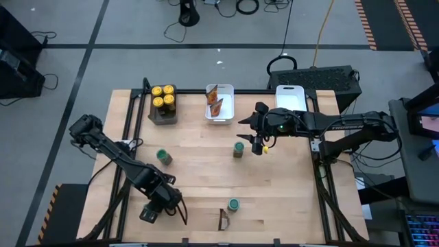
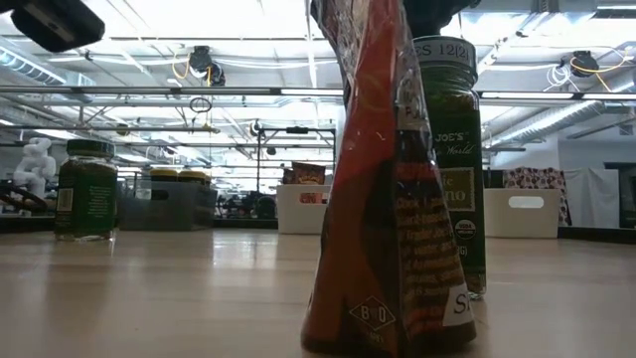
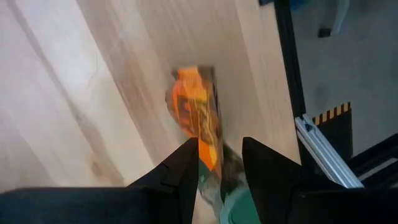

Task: Sort spices by type
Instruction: Put the left orange seasoning pack into the left white bin

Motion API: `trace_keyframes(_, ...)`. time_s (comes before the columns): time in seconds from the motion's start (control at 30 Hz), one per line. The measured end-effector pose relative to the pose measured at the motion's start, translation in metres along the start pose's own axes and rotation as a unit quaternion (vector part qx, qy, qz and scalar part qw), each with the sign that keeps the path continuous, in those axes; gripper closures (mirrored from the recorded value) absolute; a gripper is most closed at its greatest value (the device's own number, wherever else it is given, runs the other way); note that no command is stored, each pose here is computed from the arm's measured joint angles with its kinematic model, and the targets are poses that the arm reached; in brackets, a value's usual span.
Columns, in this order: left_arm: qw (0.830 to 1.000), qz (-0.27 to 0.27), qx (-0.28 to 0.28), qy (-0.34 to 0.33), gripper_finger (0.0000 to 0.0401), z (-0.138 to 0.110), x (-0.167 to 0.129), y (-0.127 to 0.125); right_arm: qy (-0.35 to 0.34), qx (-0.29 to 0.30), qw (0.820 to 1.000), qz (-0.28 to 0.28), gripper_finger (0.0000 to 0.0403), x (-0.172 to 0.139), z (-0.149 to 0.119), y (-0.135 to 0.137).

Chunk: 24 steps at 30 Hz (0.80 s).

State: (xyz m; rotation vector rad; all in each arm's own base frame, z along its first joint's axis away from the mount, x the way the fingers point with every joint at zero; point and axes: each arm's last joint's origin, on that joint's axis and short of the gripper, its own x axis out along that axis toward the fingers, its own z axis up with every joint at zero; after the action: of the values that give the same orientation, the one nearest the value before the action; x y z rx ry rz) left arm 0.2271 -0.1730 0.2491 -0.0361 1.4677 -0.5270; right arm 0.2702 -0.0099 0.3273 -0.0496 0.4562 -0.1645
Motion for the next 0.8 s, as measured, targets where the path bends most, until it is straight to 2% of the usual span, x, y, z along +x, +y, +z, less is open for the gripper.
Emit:
trace_keyframes(0.3, 1.000, -0.002, 0.002, -0.003, 0.0276, -0.002, 0.010, 0.004, 0.000, -0.010, 1.000, 0.000, 0.0184, 0.000, 0.000, 0.000)
trace_keyframes(0.4, 1.000, -0.002, 0.002, -0.003, 0.0302, -0.002, 0.010, 0.004, 0.000, -0.013, 1.000, -0.001, 0.0184, 0.000, 0.000, 0.000)
trace_keyframes(0.57, 1.000, 0.000, 0.001, -0.004, 0.0383, -0.002, 0.010, 0.004, 0.000, -0.010, 1.000, -0.005, 0.0184, 0.000, 0.000, -0.003)
trace_keyframes(0.8, 1.000, 0.003, -0.014, -0.008, 0.0397, 0.001, 0.006, 0.013, 0.000, -0.010, 1.000, -0.007, 0.0184, 0.000, 0.000, -0.004)
